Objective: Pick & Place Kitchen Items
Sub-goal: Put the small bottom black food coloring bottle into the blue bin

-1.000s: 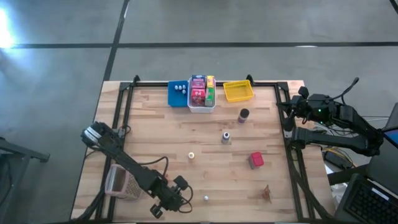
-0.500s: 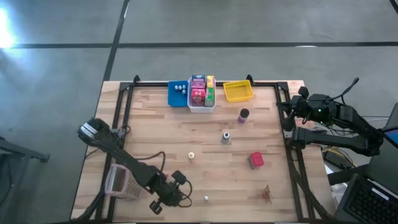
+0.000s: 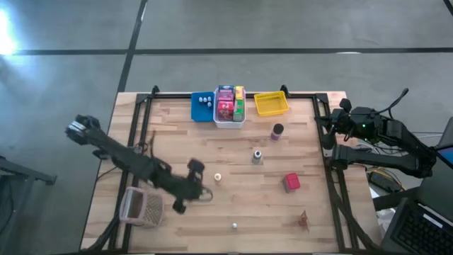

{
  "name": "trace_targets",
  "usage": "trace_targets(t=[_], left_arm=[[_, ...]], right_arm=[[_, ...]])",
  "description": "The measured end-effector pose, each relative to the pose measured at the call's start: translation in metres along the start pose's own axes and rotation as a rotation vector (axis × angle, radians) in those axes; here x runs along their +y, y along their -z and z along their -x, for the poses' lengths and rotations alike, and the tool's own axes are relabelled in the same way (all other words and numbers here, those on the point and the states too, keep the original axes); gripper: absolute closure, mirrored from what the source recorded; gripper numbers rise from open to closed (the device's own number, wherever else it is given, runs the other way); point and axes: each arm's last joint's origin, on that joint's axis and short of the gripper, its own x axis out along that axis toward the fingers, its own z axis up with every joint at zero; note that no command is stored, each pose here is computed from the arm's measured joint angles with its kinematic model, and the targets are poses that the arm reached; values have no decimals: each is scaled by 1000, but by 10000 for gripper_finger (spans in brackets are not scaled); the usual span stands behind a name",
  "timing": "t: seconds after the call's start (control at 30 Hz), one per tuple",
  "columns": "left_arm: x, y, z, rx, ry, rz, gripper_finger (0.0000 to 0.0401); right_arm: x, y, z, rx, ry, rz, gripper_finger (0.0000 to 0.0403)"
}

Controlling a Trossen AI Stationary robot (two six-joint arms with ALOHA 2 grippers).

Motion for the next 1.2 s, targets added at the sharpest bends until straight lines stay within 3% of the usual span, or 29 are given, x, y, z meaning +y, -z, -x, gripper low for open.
trace_targets(t=[0.3,0.5,0.67,0.87,1.2], left_arm=[[87,44,41,-163,-290,164,321],[131,84,51,-215,-452,321,321],[164,119,47,-183,-529,474,321],[197,145,48,-260,-598,595,321],[230,166,28,-157,-610,620,321]], right_arm=[[0,0,0,0,0,-1,394],[0,0,0,0,0,0,394],[0,0,0,0,0,1,394],[0,0,0,1,0,-1,394],[0,0,0,1,0,1,394]])
